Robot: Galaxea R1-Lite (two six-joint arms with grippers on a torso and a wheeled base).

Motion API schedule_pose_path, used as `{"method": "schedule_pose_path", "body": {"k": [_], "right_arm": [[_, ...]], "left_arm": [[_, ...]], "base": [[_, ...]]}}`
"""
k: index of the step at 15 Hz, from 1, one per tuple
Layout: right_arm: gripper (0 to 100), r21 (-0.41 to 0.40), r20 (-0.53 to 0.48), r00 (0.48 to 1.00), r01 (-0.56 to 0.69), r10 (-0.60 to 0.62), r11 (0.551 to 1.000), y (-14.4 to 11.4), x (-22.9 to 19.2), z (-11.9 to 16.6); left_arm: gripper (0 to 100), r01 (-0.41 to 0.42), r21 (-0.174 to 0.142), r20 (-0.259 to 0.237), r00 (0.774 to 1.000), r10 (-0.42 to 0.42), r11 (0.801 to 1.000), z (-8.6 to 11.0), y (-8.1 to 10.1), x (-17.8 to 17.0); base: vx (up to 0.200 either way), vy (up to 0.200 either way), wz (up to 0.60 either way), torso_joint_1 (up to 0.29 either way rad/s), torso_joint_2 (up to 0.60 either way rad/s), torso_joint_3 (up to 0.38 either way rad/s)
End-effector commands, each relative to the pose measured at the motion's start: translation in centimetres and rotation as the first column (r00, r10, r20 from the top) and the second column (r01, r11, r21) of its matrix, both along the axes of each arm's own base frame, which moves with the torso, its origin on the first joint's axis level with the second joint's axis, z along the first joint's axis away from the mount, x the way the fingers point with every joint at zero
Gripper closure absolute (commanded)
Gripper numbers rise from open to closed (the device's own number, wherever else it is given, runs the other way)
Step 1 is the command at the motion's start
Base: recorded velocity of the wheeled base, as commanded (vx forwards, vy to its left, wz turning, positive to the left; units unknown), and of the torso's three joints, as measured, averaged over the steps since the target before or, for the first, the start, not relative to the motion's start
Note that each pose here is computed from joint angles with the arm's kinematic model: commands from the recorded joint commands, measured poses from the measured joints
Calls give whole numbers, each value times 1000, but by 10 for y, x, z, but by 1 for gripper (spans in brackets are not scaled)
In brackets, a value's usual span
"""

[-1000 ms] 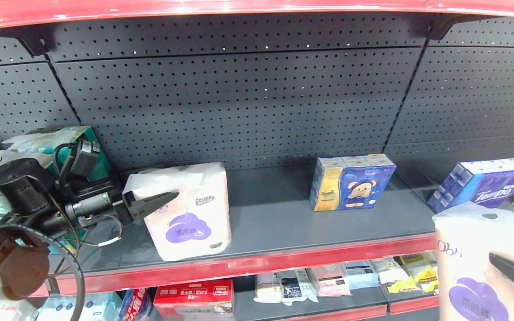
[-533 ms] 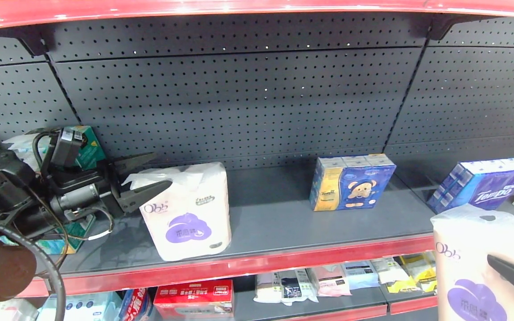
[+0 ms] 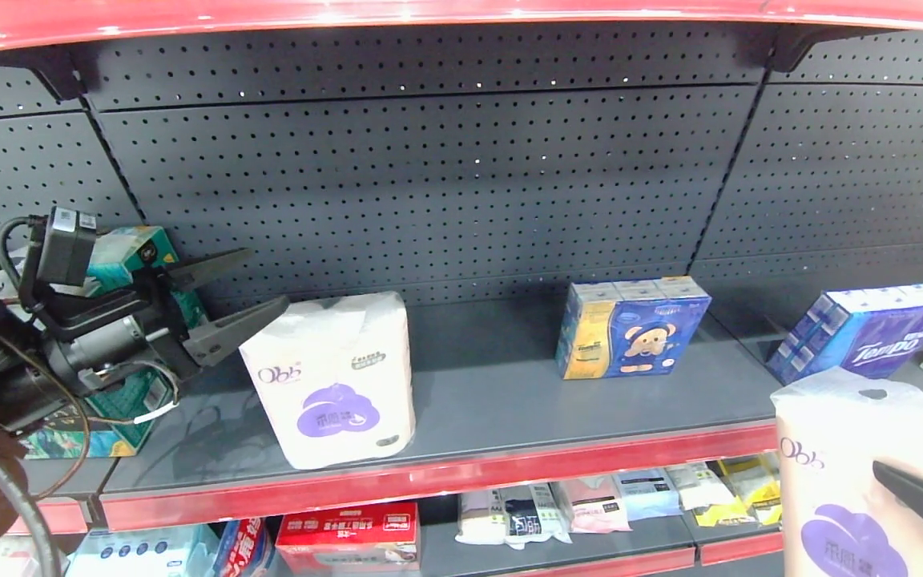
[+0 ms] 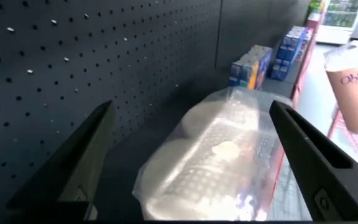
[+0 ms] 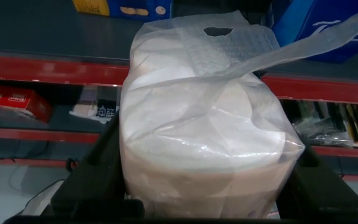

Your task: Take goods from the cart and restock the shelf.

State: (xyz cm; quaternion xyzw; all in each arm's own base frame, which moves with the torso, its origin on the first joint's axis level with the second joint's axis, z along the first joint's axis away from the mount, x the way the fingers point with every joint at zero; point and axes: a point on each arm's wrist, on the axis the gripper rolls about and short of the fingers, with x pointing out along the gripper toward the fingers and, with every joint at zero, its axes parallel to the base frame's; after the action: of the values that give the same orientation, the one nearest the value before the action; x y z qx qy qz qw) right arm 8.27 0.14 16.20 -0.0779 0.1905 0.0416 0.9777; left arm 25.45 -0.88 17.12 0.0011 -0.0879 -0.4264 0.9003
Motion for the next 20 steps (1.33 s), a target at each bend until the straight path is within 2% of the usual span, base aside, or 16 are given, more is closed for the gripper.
{"method": "schedule_pose_path", "body": {"k": [1,5,7,8,10,12,13,14,15,17,18,19,20], "right_arm": [[100,0,3,1000,-2,2,1000,0,0,1],[100,1,9,1000,-5,5,1000,0,0,2],[100,1,9,1000,-8,8,1000,0,0,2],[100,1,10,1000,-11,11,1000,1,0,2],[100,5,19,999,-28,28,1000,2,0,3],[100,6,26,999,-31,31,999,2,0,4],[100,10,47,998,-43,42,999,2,-3,7],[100,14,55,997,-55,54,998,2,-4,8],[100,17,64,996,-66,65,998,3,-6,8],[100,27,70,995,-76,74,997,3,-7,8],[100,28,76,994,-77,75,997,3,-8,9],[100,30,84,994,-77,74,997,3,-11,8],[100,30,91,993,-79,76,996,3,-12,8]], "left_arm": [[0,-10,-1,32,999,10,1000,9,0,-17],[0,-68,2,3,998,68,998,3,10,-46],[0,-117,0,-44,992,117,993,-7,18,-62],[0,-175,-2,-87,981,174,985,-16,25,-77],[0,-257,-8,-92,963,255,966,-18,31,-83],[0,-302,-3,-86,950,301,953,-19,34,-88],[0,-357,10,-90,930,357,934,-24,39,-103],[0,-387,15,-77,919,387,922,-22,43,-107],[0,-449,20,-108,887,449,893,-23,51,-115],[0,-506,23,-149,851,504,862,-24,55,-127],[0,-519,24,-153,842,517,854,-24,57,-128],[0,-574,31,-131,809,573,818,-21,61,-127],[0,-637,21,-106,765,635,771,-13,67,-120]], "base": [[0,0,0,0,0,0],[0,0,0,0,0,0],[0,0,0,0,0,0],[0,0,0,0,0,0],[0,0,0,0,0,0],[0,0,0,0,0,0],[0,0,0,0,0,0],[0,0,0,0,0,0],[0,0,0,0,0,0],[0,0,0,0,0,0],[0,0,0,0,0,0],[0,0,0,0,0,0],[0,0,0,0,0,0]]}}
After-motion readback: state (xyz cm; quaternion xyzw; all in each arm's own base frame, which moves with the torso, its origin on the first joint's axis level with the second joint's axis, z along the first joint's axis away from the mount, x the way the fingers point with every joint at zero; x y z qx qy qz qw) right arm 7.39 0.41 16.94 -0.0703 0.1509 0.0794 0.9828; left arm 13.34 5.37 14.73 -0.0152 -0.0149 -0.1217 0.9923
